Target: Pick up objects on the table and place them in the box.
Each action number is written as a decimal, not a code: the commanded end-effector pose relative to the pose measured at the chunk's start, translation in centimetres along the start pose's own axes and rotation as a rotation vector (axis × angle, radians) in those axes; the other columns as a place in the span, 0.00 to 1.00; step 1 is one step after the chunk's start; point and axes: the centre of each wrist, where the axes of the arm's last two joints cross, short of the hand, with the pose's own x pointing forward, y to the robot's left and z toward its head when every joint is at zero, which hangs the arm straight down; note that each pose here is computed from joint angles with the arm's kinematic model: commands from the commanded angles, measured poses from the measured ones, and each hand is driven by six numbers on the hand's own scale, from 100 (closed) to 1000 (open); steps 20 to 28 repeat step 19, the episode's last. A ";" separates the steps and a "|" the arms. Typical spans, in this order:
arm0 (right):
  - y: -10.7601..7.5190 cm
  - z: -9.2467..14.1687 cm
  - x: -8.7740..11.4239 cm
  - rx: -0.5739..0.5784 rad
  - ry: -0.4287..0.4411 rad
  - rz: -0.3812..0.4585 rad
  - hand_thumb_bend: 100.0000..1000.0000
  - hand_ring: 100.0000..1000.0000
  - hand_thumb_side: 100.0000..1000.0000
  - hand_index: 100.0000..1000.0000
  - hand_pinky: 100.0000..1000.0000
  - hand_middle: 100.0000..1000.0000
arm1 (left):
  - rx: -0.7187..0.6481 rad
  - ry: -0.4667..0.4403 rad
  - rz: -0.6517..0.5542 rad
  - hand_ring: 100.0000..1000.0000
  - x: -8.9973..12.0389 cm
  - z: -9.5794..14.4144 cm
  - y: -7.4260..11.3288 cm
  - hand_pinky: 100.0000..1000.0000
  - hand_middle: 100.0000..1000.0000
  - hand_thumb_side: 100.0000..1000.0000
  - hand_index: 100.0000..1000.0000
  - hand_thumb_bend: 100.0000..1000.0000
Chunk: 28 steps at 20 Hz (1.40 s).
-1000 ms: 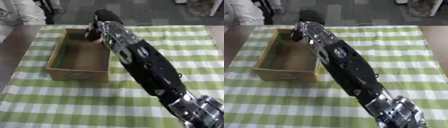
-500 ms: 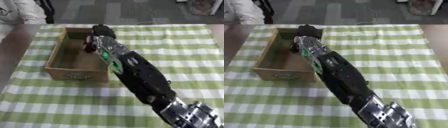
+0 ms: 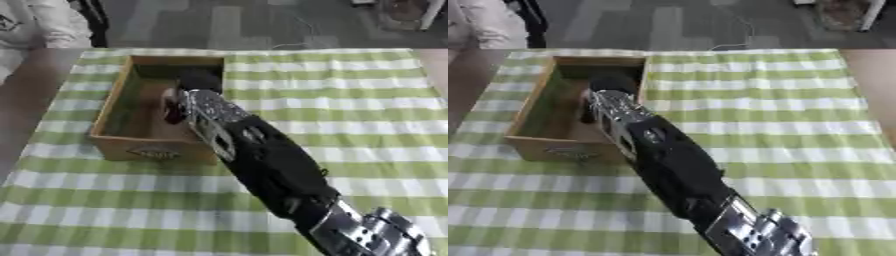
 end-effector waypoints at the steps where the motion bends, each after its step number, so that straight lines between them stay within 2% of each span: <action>1: -2.2 0.6 0.6 -0.040 -0.028 0.027 0.00 0.78 0.29 0.87 0.69 0.81 | -0.027 -0.022 -0.016 0.41 0.7 -0.7 -0.1 0.49 0.49 0.96 0.81 0.00; 8: -5.1 1.8 0.7 -0.119 -0.001 0.030 0.02 0.82 0.41 0.97 0.73 0.86 | -0.027 -0.020 -0.019 0.41 0.7 -0.6 -0.1 0.48 0.49 0.96 0.81 0.00; 13: -7.4 3.1 0.8 -0.188 -0.010 0.019 0.06 0.81 0.43 0.96 0.73 0.85 | -0.026 -0.019 -0.021 0.41 0.7 -0.6 0.0 0.48 0.49 0.96 0.81 0.00; 14: -8.1 3.5 0.8 -0.213 -0.016 0.015 0.01 0.80 0.48 0.96 0.73 0.85 | -0.025 -0.020 -0.021 0.41 0.7 -0.6 0.0 0.48 0.49 0.96 0.81 0.00; 15: -8.7 3.9 0.8 -0.237 -0.021 0.011 0.05 0.80 0.45 0.96 0.73 0.85 | -0.025 -0.020 -0.021 0.41 0.7 -0.6 0.0 0.48 0.49 0.96 0.81 0.00; 19: -11.4 6.0 0.2 -0.346 -0.047 -0.004 0.04 0.79 0.48 0.95 0.73 0.84 | -0.024 -0.019 -0.024 0.41 0.8 -0.6 0.0 0.48 0.49 0.96 0.81 0.00; 28: -11.4 6.0 0.2 -0.346 -0.047 -0.004 0.04 0.79 0.48 0.95 0.73 0.84 | -0.024 -0.019 -0.024 0.41 0.8 -0.6 0.0 0.48 0.49 0.96 0.81 0.00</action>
